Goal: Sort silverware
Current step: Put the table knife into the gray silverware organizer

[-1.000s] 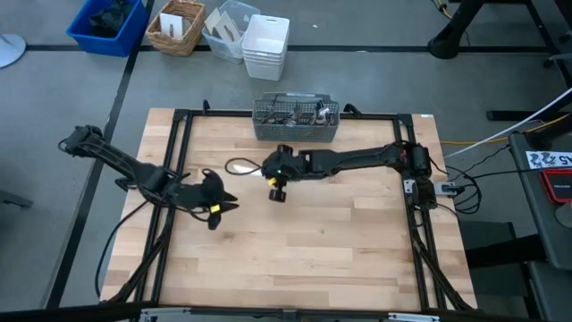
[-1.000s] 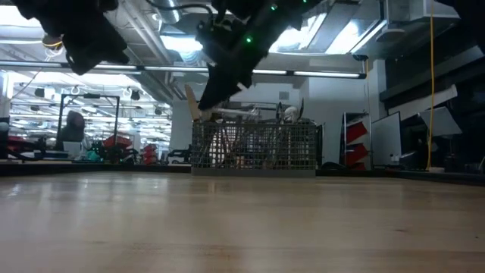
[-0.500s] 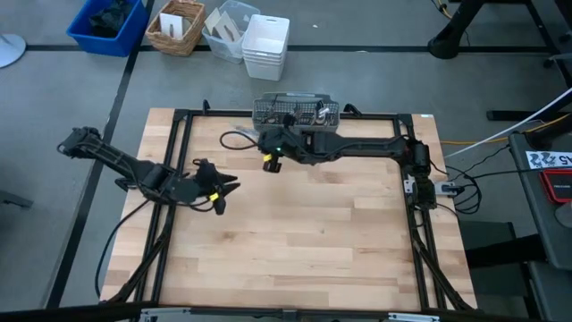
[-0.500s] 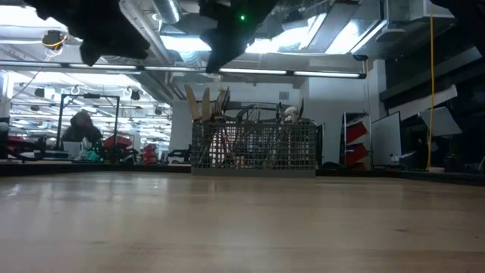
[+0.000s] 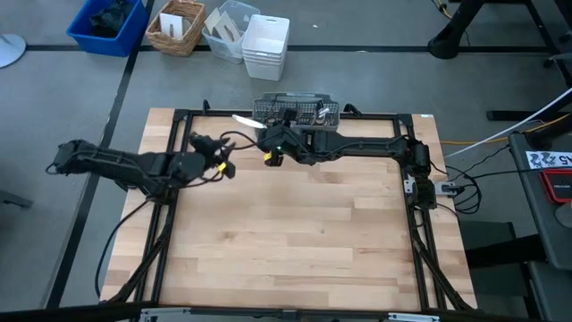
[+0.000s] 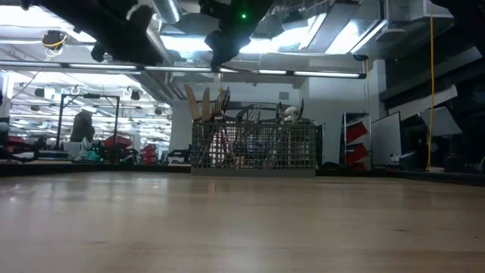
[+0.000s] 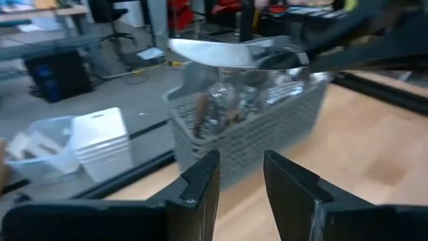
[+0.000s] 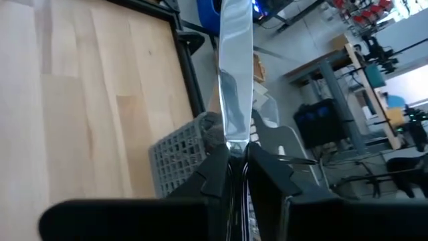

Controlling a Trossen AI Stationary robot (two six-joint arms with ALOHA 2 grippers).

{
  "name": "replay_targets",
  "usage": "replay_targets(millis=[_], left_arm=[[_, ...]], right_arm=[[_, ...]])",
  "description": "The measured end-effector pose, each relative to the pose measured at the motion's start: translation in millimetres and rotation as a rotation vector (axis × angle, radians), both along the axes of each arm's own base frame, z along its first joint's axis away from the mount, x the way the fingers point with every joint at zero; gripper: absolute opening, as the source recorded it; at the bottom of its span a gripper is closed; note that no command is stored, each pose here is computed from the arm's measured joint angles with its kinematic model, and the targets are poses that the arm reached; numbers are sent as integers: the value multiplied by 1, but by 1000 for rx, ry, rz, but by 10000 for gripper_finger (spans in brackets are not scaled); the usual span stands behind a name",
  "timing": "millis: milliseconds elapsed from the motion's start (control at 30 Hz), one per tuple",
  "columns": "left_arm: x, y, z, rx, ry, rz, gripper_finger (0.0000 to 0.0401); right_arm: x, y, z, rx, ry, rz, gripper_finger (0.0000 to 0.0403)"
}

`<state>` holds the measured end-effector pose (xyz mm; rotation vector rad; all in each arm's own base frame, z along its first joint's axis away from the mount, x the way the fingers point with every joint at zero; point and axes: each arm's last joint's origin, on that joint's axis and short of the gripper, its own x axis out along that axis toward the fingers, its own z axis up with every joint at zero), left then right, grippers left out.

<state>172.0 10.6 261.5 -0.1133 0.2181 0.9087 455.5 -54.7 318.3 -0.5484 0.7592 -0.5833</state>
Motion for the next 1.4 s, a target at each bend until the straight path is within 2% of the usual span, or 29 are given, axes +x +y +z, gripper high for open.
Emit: replay_targets(millis=[233,333,467,633,767,867,1033,1200,1400], left_arm=[[-2,17,0,56,81,78,109],[-3,22,0,90,132,91,109],[-6,24,6,80,116,62,109],[-30,20,27,59,-15,-180,109],[-52,18,10,-30,-150,-251,109],[-57,17,-13,-99,-311,-260,109],[-58,18,-29,-111,-577,-247,109],[-57,20,-32,-96,-586,-220,114],[-53,27,-38,-197,-645,-130,154]], right_arm=[[0,0,0,-14,5,-11,49],[0,0,0,-14,5,-11,49],[0,0,0,-14,5,-11,49],[0,0,0,-14,5,-11,49],[0,0,0,-15,5,-10,49],[0,0,0,-15,5,-10,49],[0,0,0,-13,5,-9,49],[0,0,0,-13,6,-8,49],[0,0,0,-13,6,-7,49]])
